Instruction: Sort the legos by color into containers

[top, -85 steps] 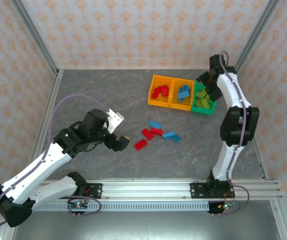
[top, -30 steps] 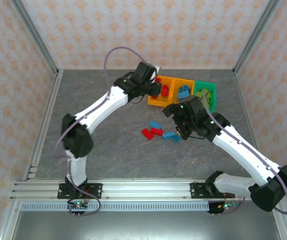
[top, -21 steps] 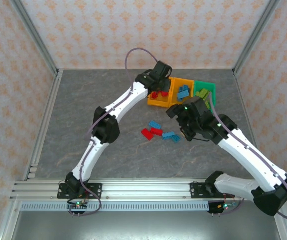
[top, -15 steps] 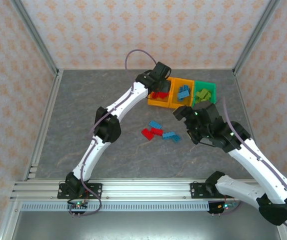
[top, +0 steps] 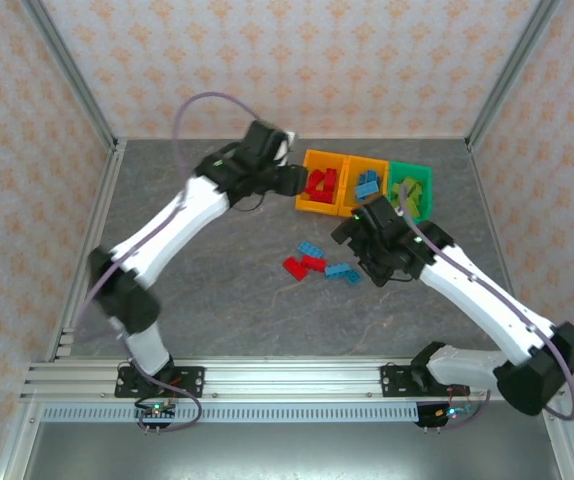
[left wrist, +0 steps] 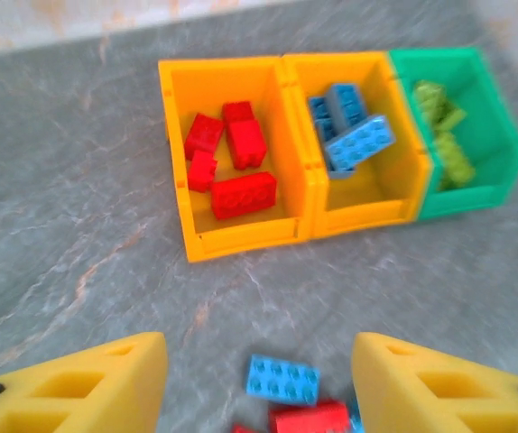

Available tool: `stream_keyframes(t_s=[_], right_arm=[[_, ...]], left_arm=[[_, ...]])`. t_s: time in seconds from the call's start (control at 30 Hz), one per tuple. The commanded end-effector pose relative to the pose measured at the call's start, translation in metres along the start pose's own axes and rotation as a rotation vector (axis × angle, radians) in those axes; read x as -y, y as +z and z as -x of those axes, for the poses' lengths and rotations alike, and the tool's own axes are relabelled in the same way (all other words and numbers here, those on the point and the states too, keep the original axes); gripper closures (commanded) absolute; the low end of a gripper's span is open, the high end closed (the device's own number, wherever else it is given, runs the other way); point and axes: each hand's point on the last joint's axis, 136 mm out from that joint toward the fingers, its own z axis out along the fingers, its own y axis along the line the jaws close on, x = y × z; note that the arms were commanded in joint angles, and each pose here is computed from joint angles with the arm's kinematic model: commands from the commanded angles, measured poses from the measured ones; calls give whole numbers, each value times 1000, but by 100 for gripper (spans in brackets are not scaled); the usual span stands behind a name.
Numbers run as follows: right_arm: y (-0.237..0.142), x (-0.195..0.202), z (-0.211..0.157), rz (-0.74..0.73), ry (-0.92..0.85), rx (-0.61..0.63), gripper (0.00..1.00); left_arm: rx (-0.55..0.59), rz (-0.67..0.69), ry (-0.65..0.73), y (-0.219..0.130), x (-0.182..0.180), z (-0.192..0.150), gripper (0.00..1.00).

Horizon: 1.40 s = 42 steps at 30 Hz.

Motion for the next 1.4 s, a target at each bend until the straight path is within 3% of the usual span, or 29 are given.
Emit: stream_keyframes(t_s=[0.0,0.27,0.47,0.77,0.83,0.97,1.13,1.23,1.37], right_arm=[[31,10,-7,-106,46,-27,1],[114,7,-32,-186,317,-132,5],[155,18,-32,-244,454,-98,21],[173,27,-24,-232,514,-37,33],[172,23,-21,-202,520,-34,30],[150,14,-16,-169,465,-34,12],[126,22,-12,-145,460,-10,3],[132,35,-11,-135,513,10,4],[152,34,-17,-129,522,-24,14]], left_arm=[[58,-71,79,-43,1,-18,40],[19,-156,243,-105,-12,-123,29],[-8,-147,280,-128,-27,-168,19],[3,-141,290,-133,-30,-171,16],[-4,-143,293,-130,-29,-170,16],[-10,-145,298,-126,-28,-168,16],[-14,-153,290,-121,-26,-170,16],[-21,-165,281,-117,-25,-171,15],[-42,-176,284,-116,-22,-173,15]])
